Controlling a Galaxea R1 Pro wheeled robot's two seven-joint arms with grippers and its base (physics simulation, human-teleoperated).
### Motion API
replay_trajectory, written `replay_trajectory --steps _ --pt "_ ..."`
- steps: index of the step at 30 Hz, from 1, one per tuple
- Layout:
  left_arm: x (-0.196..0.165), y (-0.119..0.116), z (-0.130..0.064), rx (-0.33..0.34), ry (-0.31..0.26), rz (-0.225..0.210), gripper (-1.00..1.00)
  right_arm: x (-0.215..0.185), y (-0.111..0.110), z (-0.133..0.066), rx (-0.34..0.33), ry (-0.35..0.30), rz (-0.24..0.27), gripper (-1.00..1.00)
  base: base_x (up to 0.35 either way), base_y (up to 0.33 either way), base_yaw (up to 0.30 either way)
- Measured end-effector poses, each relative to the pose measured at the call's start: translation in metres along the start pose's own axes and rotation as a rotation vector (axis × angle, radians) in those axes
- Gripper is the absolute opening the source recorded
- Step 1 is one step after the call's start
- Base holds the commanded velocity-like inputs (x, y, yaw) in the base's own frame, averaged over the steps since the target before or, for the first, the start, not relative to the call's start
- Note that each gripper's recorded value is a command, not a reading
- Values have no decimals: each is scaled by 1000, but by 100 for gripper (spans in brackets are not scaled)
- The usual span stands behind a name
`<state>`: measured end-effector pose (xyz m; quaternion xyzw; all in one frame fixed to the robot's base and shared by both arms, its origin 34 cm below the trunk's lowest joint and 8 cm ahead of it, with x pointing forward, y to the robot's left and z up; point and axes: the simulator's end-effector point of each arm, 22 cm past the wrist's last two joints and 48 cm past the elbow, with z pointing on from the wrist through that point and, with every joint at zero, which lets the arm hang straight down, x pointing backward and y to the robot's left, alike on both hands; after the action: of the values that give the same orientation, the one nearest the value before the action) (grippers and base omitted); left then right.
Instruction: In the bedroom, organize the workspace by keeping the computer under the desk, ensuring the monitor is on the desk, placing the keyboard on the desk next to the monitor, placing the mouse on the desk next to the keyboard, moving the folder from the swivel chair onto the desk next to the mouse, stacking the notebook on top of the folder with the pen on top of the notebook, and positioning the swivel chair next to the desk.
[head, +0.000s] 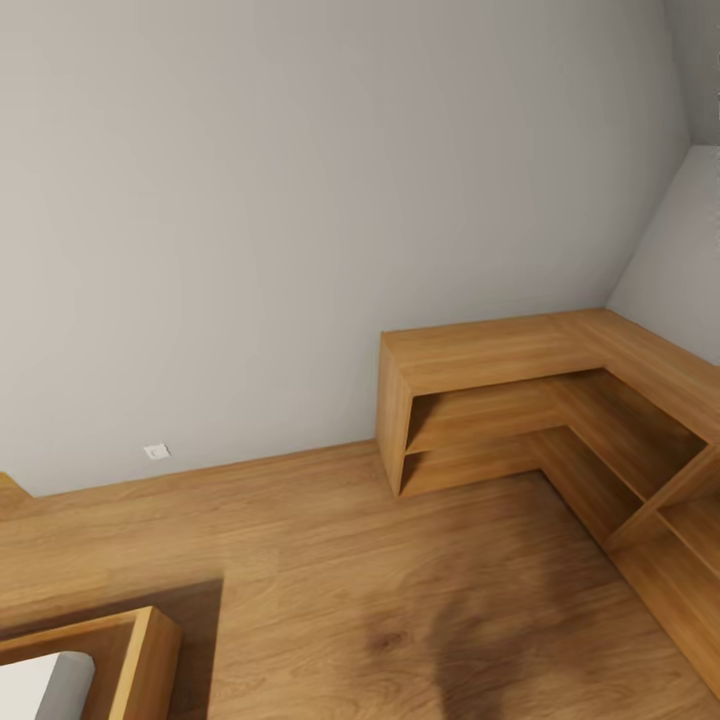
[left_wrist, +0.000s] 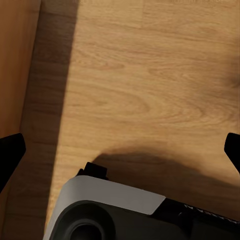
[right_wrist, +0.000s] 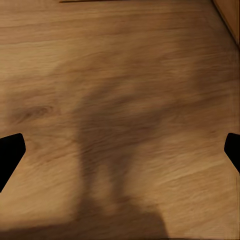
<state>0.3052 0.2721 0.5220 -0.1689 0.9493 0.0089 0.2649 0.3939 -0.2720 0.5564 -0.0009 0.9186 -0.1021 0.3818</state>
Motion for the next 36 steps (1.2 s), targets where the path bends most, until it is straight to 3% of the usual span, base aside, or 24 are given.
replay_trajectory --steps 5,9,23,36 --pt "-6 9 1 -10 -12 5 100 0 -12 0 54 6 52 100 0 0 -81" --pt "-12 19 2 -20 -22 13 100 -2 -17 1 70 3 64 100 13 7 -127" --pt "-21 24 3 -25 -40 16 100 -7 -19 1 75 -10 72 100 229 173 -209" --pt "-21 21 3 -18 -41 19 100 -9 -14 1 62 -14 67 100 258 107 -48"
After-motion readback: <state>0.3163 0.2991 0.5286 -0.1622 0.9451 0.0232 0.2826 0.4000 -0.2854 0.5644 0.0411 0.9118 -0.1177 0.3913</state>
